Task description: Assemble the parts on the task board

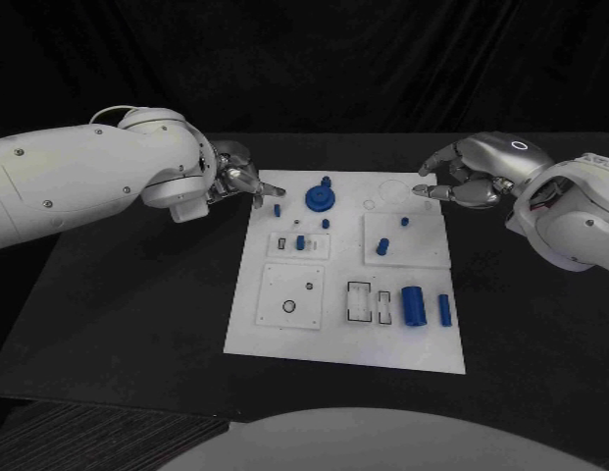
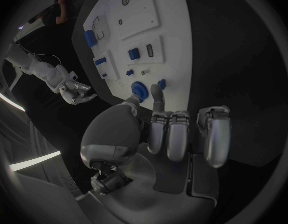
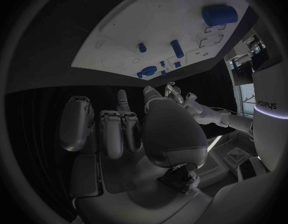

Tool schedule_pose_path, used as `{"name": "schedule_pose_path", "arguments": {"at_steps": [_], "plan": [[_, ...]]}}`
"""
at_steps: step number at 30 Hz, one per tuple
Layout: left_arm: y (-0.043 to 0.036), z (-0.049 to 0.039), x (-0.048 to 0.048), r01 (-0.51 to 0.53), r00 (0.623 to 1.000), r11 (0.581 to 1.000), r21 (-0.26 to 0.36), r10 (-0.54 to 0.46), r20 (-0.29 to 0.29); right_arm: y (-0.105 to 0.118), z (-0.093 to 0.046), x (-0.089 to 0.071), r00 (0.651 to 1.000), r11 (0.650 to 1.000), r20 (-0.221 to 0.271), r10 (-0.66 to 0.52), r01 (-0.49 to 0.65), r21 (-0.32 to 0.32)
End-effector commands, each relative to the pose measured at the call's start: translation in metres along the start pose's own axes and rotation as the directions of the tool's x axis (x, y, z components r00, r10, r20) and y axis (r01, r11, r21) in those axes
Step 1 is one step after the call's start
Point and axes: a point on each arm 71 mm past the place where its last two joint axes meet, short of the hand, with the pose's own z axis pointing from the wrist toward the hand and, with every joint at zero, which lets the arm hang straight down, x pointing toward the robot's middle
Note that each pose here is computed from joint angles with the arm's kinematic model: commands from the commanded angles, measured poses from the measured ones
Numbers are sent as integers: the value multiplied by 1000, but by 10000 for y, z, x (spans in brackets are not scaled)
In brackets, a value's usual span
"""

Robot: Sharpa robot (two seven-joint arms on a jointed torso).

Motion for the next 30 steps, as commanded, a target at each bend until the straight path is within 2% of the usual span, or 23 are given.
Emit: {"name": "schedule_pose_path", "arguments": {"at_steps": [1,14,21,30], "plan": [[-20,51,-38,-17,1000,1000,10,17,-23,-7,0,8,1000,1000,-1,-1,1,12],[-71,230,-123,-19,1000,1000,8,19,-14,1,3,13,1000,1000,-5,-1,1,10],[-103,300,-86,-27,999,1000,13,28,-36,7,7,14,1000,1000,-4,-1,1,8],[-94,374,-41,-33,998,999,4,34,-62,5,6,15,1000,1000,-5,-1,1,8]]}}
